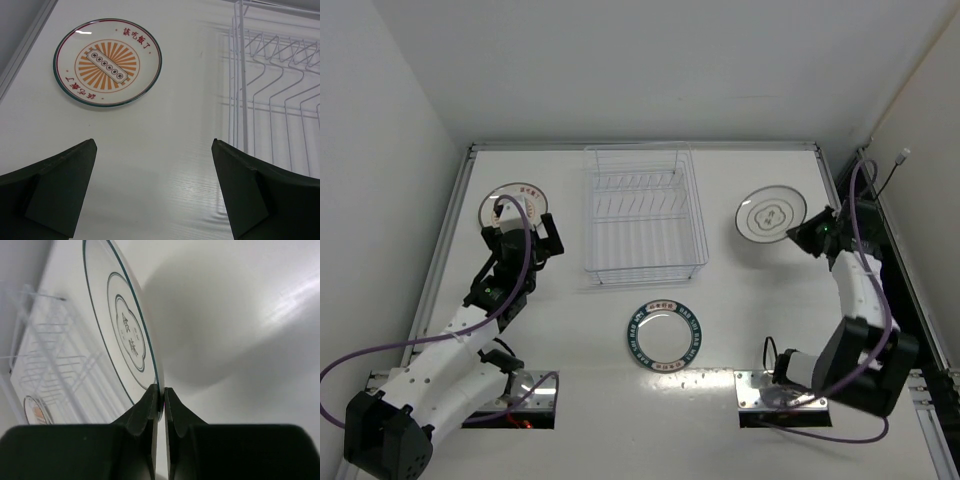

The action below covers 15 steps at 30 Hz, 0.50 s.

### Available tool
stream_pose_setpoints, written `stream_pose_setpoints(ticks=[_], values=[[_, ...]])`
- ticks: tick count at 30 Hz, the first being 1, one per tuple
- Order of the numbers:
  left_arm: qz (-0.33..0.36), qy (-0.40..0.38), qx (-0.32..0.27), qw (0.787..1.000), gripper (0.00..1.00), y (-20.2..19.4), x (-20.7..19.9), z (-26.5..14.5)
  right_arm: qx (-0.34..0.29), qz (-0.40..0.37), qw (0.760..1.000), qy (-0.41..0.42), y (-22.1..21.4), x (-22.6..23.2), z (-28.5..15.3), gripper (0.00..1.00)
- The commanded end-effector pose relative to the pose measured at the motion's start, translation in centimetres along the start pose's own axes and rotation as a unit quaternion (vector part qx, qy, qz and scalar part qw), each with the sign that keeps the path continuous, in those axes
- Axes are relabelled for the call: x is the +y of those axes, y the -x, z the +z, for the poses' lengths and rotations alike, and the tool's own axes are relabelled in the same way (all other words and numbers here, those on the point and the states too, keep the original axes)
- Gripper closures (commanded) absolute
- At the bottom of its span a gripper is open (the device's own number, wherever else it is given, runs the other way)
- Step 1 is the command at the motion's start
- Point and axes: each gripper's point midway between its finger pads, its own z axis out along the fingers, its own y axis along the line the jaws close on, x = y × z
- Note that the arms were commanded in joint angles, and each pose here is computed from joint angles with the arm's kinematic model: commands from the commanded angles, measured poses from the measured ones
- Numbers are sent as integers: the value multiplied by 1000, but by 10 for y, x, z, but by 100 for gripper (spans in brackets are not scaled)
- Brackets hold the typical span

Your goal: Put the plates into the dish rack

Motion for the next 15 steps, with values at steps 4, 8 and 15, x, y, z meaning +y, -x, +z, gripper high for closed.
stream_pose_setpoints(ticks=[4, 8, 15], values=[[-14, -5, -20, 1000, 0, 14, -5, -1, -176, -123, 976, 35, 54, 110, -79, 100], [-14, -10, -19, 1000, 0, 14, -7, -1, -225, -181, 956, 59, 63, 176, -107, 100], [-16, -23, -19, 999, 0, 15, -11, -3, -216, -264, 940, 22, 39, 241, -59, 100]])
